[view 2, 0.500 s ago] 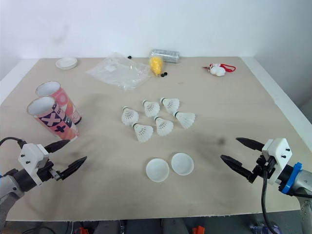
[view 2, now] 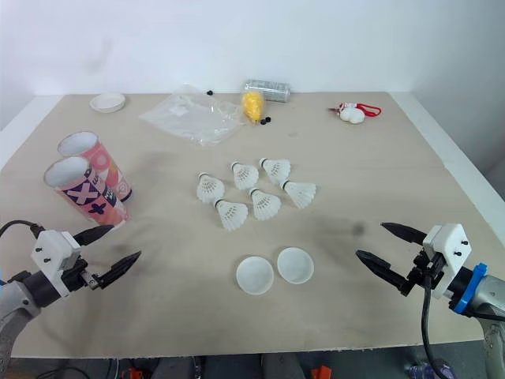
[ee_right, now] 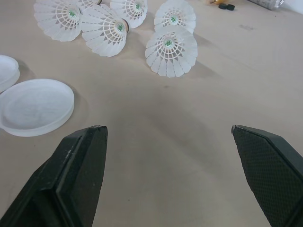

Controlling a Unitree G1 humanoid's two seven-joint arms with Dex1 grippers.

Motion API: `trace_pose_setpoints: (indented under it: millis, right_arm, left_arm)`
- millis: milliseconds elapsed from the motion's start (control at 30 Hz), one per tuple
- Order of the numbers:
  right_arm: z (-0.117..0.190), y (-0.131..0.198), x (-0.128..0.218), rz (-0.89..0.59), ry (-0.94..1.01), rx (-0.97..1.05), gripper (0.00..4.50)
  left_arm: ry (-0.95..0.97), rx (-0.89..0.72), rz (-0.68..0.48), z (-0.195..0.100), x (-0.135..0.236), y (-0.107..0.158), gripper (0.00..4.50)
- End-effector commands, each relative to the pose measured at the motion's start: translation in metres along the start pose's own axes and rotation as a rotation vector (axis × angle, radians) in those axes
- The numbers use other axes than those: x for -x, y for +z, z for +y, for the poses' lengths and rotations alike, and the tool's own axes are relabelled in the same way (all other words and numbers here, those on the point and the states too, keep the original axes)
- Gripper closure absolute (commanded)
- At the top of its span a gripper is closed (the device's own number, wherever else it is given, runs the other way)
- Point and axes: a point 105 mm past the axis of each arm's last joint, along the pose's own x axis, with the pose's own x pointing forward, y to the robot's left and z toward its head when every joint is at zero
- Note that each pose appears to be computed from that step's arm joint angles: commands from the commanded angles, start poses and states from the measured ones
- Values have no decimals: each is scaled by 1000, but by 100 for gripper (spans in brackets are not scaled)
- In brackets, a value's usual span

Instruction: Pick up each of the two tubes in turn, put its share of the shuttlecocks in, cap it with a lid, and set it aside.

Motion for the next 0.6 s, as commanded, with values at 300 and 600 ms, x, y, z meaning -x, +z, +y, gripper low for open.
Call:
trace_pose_setpoints:
  millis: [300,600]
  right_arm:
    - [-4,18,-10,-53,9,27,0]
    - [21,65,-74,-185,283,69,0]
  left_arm:
    - [-41,-38,-36,-1,-7,11,3]
    - [-166,-48,-85,-23,-21,19,3]
